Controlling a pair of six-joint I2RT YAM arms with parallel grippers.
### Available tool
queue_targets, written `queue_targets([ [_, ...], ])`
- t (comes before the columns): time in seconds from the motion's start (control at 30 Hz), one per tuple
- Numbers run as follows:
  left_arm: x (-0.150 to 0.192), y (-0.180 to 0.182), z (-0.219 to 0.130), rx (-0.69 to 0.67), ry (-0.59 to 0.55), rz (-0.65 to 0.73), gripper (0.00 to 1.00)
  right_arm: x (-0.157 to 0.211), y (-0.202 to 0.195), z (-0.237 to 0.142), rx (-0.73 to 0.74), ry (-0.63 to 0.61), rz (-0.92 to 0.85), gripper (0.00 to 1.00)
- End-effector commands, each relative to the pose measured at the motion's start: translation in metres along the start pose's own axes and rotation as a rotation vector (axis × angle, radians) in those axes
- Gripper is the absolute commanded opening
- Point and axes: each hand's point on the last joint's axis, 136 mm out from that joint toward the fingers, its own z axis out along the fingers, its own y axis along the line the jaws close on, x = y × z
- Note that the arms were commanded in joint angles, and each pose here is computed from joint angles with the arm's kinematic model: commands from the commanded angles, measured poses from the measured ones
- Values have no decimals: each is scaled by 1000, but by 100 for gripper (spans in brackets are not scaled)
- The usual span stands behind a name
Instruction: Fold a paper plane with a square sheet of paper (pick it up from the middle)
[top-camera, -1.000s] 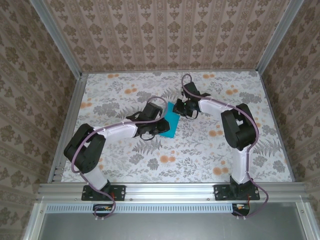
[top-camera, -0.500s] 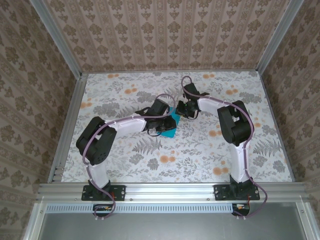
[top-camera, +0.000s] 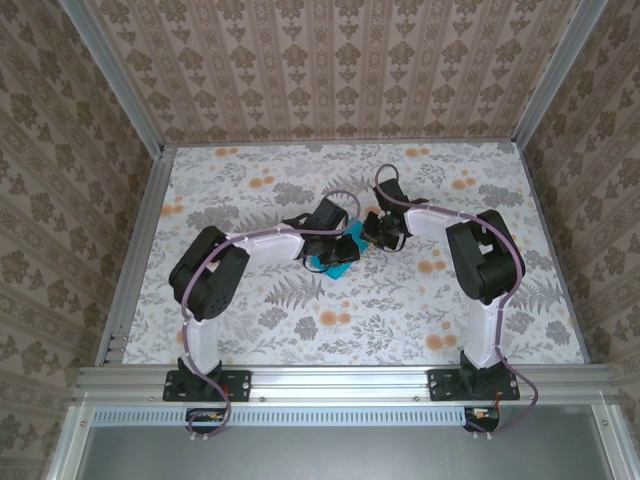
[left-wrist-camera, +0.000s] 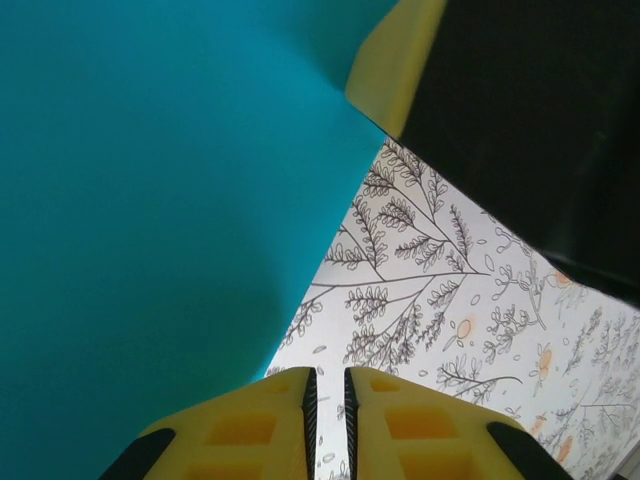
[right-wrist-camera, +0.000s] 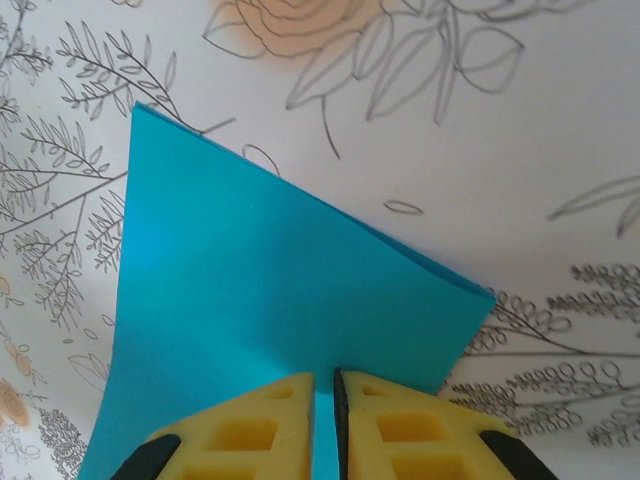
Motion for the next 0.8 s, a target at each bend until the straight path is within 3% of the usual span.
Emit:
queue_targets([
  [0.0, 5, 0, 6, -9, 31, 4, 17, 1, 7, -12, -30, -5, 25, 16],
  [0.27, 8, 23, 8, -102, 27, 0, 15, 3, 5, -7, -28, 13, 15, 16],
  [0.77, 9, 27, 3, -99, 13, 43, 14, 7, -7, 1, -27, 28, 1, 17],
])
